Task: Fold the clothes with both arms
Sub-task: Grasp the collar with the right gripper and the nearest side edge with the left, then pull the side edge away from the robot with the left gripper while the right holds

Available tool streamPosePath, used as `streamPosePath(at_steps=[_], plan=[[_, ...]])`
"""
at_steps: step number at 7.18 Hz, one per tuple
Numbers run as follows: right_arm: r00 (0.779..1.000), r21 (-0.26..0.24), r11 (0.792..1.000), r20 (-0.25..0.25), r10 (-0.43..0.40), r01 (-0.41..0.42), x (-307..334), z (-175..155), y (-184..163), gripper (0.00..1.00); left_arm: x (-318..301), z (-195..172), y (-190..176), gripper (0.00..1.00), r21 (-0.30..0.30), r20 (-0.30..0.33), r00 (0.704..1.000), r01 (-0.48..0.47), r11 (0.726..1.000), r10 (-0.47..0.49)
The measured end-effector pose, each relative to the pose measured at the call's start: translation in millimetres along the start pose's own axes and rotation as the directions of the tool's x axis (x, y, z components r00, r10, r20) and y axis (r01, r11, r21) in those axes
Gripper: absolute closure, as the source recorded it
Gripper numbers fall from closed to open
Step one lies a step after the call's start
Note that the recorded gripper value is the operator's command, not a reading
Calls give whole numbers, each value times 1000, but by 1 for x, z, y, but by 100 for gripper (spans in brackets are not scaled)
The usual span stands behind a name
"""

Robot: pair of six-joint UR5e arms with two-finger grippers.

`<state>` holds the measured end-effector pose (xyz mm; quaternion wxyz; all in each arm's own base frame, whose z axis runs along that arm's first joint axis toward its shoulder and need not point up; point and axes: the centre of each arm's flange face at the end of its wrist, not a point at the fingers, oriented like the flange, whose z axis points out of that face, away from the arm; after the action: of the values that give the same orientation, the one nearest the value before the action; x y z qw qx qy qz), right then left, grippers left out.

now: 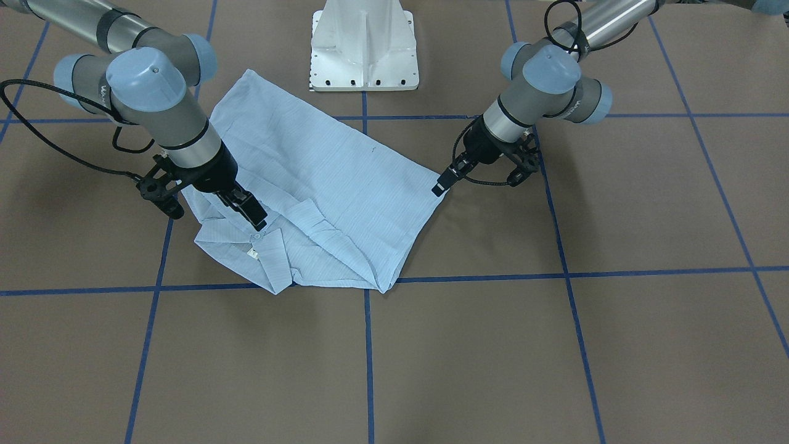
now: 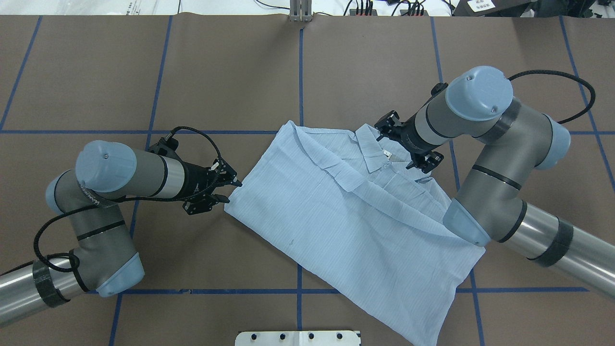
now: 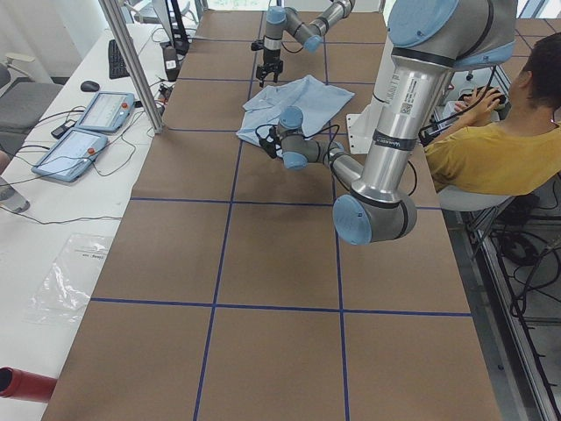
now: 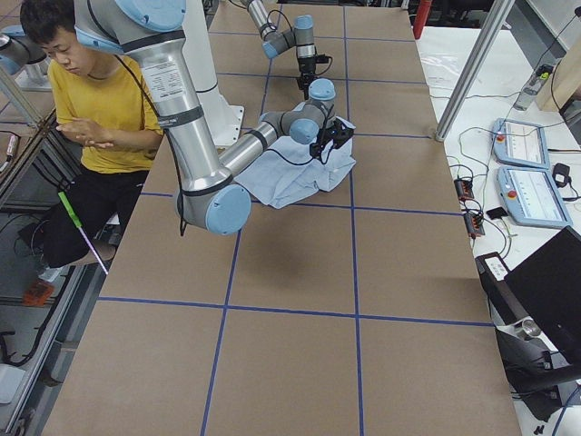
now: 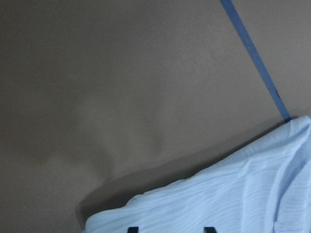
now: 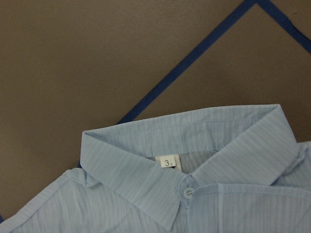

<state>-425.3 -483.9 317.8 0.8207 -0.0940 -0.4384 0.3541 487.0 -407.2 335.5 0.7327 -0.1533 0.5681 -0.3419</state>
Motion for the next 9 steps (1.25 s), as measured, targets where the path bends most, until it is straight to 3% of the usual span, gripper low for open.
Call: streamPosePath(at_steps=[3, 6, 9], plan=[[1000, 8, 1000, 1, 0, 0, -5, 3, -1, 0, -11, 7, 7, 39, 15, 34, 999, 11, 1000, -11], [1000, 22, 1000, 3, 2, -2, -6, 5, -3, 0, -14, 2, 26, 39, 48, 115, 993, 32, 998, -37], [1000, 48, 999, -4, 4, -4, -4, 13, -6, 0, -22, 19, 50, 40, 35, 154, 988, 17, 999, -22]])
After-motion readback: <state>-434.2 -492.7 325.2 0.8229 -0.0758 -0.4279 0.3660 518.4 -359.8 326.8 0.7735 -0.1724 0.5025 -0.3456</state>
